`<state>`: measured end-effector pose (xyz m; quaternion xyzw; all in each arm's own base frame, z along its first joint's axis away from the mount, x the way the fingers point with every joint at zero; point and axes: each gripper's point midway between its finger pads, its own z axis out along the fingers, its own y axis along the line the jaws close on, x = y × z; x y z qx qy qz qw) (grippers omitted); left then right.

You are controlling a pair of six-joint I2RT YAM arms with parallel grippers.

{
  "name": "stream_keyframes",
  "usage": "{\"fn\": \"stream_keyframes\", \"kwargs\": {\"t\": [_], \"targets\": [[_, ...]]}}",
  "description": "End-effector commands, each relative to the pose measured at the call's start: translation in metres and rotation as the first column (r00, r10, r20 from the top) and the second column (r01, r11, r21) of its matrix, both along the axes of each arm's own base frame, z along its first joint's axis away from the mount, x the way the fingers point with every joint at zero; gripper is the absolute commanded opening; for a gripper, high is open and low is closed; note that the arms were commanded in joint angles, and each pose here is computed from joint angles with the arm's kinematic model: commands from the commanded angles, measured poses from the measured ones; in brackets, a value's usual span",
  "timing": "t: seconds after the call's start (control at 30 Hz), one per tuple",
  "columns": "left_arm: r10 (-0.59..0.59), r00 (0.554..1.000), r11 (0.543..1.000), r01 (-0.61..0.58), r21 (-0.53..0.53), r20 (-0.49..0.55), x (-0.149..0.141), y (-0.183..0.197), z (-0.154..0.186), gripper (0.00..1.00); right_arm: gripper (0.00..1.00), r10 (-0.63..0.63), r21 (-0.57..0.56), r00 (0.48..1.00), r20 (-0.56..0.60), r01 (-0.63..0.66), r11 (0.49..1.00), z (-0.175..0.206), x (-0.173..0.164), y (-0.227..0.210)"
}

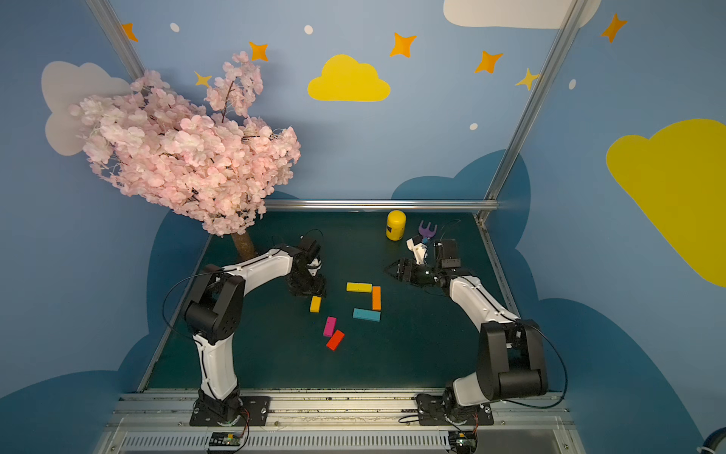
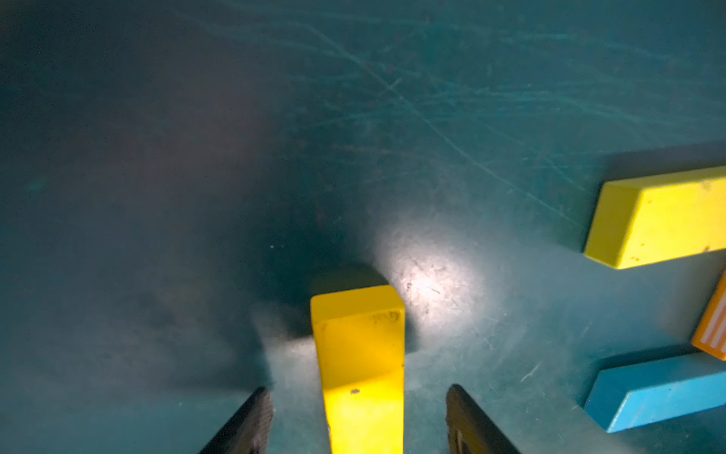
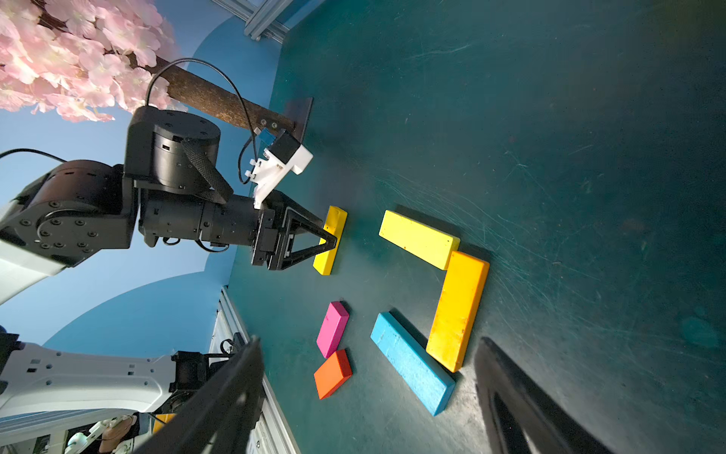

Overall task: Assemble the letter p with building blocks
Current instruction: Pick up the building block from the center of the board.

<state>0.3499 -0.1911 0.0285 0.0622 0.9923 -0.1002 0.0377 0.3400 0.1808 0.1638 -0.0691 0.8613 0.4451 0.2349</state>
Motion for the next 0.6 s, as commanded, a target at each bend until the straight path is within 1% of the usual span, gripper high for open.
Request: {"fn": "stream_keyframes", "kwargs": {"t": [0.0, 0.23, 0.33, 0.47, 0.57], "targets": [[-0.012, 1.000, 1.000, 0.011, 0.023, 0.007, 0.003, 0.000, 0.002, 0.71, 0.84, 0.001, 0.011, 1.000, 0.007, -0.001, 1.000, 0.001, -0.002, -0.001], [-0.002, 1.000, 0.998, 0.002, 0.058, 0.002, 0.005, 0.003, -0.003, 0.68, 0.84, 0.003, 0.026, 1.000, 0.005, -0.003, 1.000, 0.001, -0.001, -0.001], [-0.002, 1.000, 0.998, 0.002, 0.064, -0.006, 0.008, 0.002, -0.006, 0.62, 0.84, 0.003, 0.033, 1.000, 0.005, -0.003, 0.999, 0.001, -0.001, -0.001], [-0.023, 0.999, 0.992, 0.026, 0.120, -0.022, 0.007, 0.004, -0.010, 0.59, 0.84, -0.001, 0.035, 1.000, 0.005, 0.001, 0.999, 0.001, -0.001, -0.003], [-0.032, 0.999, 0.989, 0.035, 0.146, -0.024, 0.005, 0.005, -0.013, 0.59, 0.84, -0.004, 0.036, 1.000, 0.005, 0.004, 0.999, 0.000, -0.001, -0.004]]}}
